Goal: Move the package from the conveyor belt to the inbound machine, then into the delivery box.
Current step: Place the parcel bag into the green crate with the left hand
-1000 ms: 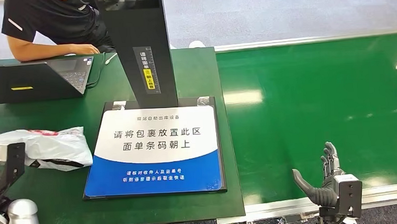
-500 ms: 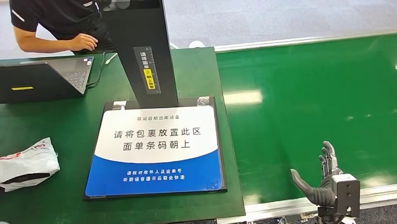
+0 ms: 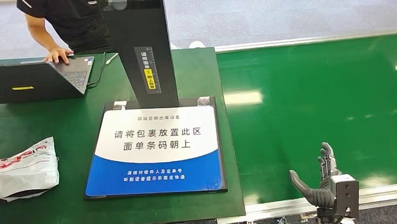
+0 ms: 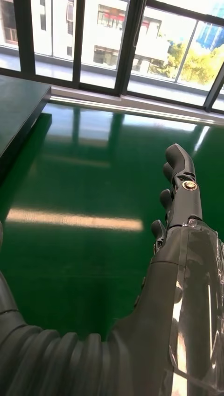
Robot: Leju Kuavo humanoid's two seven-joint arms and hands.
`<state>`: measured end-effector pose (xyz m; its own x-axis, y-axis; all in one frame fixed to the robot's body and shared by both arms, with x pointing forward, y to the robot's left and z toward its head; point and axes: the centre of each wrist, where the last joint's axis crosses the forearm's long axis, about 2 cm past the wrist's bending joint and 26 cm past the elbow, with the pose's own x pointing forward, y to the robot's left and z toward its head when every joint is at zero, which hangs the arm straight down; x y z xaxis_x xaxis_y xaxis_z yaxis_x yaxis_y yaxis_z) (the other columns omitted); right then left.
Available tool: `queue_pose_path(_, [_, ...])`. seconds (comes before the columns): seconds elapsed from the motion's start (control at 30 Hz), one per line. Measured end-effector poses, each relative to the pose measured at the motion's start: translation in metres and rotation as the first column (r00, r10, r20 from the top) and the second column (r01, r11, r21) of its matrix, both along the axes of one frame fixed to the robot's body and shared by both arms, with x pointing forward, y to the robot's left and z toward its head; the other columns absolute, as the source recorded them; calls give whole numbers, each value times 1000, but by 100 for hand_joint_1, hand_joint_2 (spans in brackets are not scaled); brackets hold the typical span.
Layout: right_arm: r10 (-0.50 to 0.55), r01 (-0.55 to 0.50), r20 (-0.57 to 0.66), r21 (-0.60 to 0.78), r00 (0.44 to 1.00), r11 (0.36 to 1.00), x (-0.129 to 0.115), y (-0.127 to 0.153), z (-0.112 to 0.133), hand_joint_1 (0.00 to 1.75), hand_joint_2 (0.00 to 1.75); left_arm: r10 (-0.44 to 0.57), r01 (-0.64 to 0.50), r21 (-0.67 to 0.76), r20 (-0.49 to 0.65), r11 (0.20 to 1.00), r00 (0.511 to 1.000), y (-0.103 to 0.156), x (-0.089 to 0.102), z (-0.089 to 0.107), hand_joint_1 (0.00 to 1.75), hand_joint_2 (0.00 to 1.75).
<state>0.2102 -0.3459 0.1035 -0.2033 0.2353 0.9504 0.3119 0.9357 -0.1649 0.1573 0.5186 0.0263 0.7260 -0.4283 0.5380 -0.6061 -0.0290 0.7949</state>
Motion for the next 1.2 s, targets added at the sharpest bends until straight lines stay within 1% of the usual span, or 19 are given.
queue_pose_path(0.17, [3,-3,0,1,1000,1000,0,0,0,0,175,-20,14,56,110,998,994,0,-1,3,0,175])
queue_pose_path(0.33, [2,-2,2,3,1000,1000,1,1,0,0,175,-27,4,115,200,993,979,-2,-2,7,0,175])
queue_pose_path(0.87, [3,-3,2,3,1000,1000,1,1,0,0,175,7,-38,121,249,992,969,-7,-4,10,0,175])
queue_pose_path(1.0, [5,-5,3,4,1000,1000,1,1,0,0,175,42,-90,124,345,988,938,-8,-5,18,0,175])
queue_pose_path(1.1, [7,-7,6,6,1000,1000,3,2,1,0,175,50,-129,163,419,978,907,-8,-7,32,0,175])
queue_pose_path(1.2, [8,-8,6,8,1000,1000,5,2,0,0,175,51,-177,213,494,961,868,-7,-12,51,0,44])
